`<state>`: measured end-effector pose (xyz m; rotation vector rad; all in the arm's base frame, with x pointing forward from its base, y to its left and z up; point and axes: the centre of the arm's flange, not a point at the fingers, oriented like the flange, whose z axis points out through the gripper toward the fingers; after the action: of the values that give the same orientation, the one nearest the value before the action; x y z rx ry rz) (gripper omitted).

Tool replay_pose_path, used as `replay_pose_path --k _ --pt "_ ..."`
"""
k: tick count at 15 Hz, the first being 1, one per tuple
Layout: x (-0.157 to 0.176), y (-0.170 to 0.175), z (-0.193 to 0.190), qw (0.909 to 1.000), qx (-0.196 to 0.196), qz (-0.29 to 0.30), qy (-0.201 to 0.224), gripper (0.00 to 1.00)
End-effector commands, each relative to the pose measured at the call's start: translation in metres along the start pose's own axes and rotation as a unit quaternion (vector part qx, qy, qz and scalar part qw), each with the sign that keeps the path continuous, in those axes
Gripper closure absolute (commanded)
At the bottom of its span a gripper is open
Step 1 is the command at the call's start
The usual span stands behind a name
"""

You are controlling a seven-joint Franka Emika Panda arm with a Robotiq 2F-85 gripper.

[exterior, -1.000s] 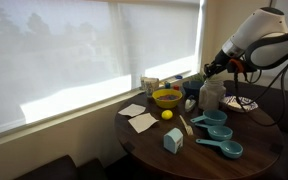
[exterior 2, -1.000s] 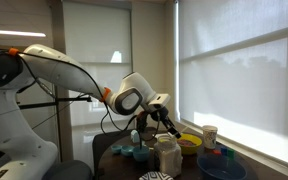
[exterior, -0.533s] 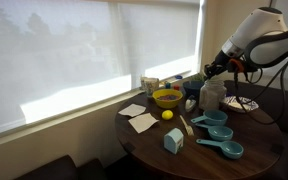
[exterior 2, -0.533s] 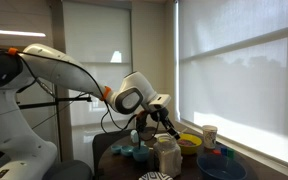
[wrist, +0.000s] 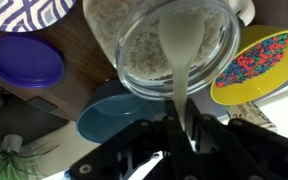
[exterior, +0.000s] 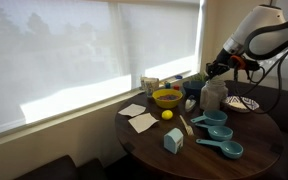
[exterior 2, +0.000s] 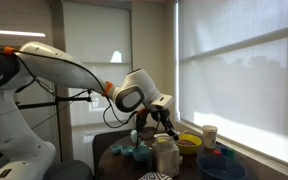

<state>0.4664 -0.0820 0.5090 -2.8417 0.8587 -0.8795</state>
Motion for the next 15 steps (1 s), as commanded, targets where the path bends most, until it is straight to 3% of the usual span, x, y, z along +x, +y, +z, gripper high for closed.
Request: replay_pose_path --k 1,8,15 --pt "0.001 0.002 0.005 0.9993 0.008 0.016 -0.033 0.97" --pt "0.006 0.011 0.001 0.9970 0.019 0.043 -0.062 0.97" --pt "0.024 0.030 -0.013 0.9948 0.004 0.061 -0.081 0.97"
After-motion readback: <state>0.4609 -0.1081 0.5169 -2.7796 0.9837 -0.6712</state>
